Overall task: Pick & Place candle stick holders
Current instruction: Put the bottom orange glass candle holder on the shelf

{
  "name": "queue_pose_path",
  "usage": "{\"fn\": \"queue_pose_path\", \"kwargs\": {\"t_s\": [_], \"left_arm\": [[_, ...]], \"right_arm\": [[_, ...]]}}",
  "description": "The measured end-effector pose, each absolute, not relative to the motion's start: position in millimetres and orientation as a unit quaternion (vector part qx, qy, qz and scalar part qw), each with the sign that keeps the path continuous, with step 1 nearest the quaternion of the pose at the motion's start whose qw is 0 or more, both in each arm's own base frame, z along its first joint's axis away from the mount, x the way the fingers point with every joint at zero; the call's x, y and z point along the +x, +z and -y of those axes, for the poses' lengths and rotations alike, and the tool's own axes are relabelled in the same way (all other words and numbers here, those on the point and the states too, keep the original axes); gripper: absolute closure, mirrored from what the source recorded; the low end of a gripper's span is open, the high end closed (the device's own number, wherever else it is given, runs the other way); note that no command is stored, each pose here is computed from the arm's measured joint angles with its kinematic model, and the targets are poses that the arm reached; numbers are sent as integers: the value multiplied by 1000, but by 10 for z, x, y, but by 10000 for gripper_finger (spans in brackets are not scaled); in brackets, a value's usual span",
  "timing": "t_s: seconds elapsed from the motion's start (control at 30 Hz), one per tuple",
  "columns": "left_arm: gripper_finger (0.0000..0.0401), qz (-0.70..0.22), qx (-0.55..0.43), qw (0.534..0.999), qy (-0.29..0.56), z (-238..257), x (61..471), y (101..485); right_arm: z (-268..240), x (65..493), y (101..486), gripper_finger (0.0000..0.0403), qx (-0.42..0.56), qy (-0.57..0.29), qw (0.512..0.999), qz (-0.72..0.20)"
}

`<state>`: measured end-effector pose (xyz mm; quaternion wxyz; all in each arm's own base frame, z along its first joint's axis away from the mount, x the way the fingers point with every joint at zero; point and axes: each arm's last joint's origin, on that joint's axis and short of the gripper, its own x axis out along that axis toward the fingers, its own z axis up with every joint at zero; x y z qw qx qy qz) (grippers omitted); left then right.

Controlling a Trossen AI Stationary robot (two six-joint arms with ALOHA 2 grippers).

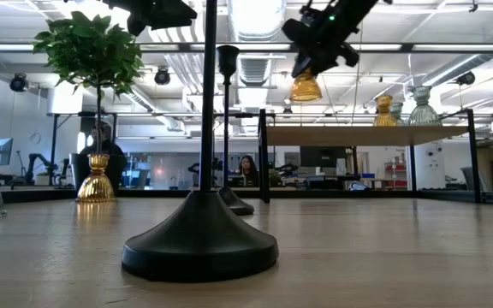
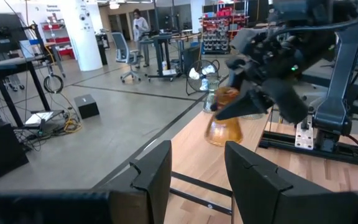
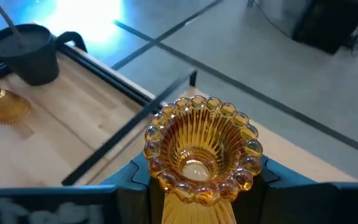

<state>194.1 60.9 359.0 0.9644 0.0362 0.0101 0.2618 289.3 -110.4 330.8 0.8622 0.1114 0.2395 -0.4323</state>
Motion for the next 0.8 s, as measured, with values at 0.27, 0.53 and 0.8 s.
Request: {"fn": "queue_pose_path", "kwargs": {"t_s": [0.27,0.53,0.8], "left_arm": [[247,-16,36,964,262,-609,1941,3578],[247,-18,36,964,262,-609,1941,3574],[247,-21,39,964,262,-609,1941,3571]], "right_arm": [[1494,3112,3219,283,103,-461,842,-259],[1890,3136,3093,283,135,-461,844,-239],[2075,3162,3001,283,131,-454,850,-233]]}}
